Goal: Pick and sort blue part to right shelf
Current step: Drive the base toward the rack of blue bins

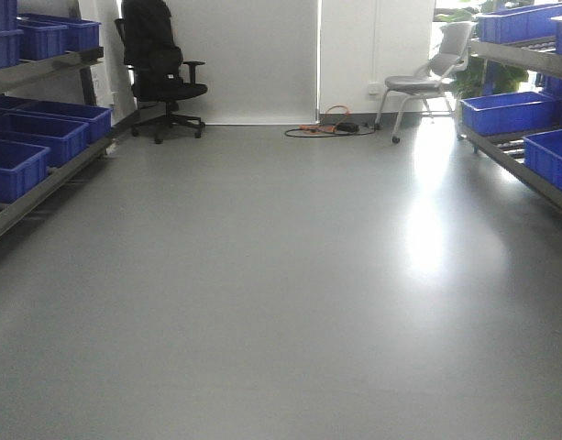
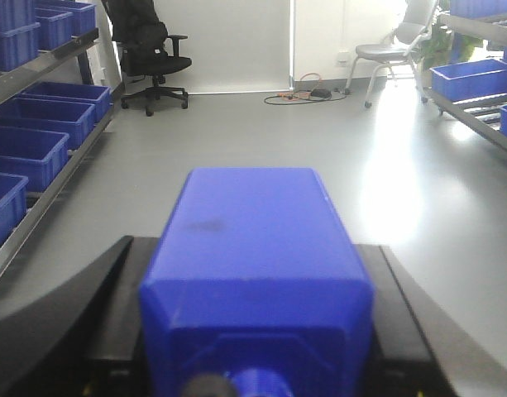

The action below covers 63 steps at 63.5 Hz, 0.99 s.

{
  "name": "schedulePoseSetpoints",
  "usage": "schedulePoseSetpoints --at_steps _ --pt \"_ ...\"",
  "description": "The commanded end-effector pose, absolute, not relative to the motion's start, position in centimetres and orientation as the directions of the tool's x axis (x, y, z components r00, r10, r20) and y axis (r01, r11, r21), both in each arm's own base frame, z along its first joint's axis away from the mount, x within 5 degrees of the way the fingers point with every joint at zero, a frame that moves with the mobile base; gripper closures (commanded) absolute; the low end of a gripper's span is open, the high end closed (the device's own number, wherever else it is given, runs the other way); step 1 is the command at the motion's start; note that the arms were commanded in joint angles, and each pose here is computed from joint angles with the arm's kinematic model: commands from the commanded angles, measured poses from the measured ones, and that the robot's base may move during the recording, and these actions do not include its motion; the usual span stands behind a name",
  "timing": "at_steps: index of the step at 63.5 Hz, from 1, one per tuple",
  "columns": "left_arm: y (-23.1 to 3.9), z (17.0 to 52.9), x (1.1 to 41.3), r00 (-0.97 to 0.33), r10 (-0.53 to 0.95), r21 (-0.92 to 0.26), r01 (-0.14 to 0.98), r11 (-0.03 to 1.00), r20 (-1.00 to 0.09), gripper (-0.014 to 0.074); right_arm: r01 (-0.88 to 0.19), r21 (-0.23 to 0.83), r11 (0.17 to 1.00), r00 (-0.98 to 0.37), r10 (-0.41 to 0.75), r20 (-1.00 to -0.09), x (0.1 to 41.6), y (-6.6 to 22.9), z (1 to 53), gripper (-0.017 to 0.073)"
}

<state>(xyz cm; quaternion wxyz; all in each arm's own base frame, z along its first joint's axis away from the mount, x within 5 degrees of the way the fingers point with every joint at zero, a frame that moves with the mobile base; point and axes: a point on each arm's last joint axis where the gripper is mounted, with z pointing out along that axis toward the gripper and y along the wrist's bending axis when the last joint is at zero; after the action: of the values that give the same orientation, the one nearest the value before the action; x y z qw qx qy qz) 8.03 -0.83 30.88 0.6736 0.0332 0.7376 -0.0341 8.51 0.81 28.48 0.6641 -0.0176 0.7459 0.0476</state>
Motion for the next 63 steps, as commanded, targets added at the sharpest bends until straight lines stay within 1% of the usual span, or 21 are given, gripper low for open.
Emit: schedulePoseSetpoints --at_steps 1,63 --pt "-0.64 32.67 8.02 0.023 -0.014 -0.013 0.075 0.997 -1.0 0.0205 -0.088 0.032 0.996 0.001 0.032 -0.999 8.53 0.75 30.3 0.0137" --pt "-0.64 32.67 8.02 0.023 -0.014 -0.013 0.075 0.997 -1.0 0.0205 -0.088 0.032 0.996 0.0 0.032 -0.999 8.53 0.75 30.29 0.0137"
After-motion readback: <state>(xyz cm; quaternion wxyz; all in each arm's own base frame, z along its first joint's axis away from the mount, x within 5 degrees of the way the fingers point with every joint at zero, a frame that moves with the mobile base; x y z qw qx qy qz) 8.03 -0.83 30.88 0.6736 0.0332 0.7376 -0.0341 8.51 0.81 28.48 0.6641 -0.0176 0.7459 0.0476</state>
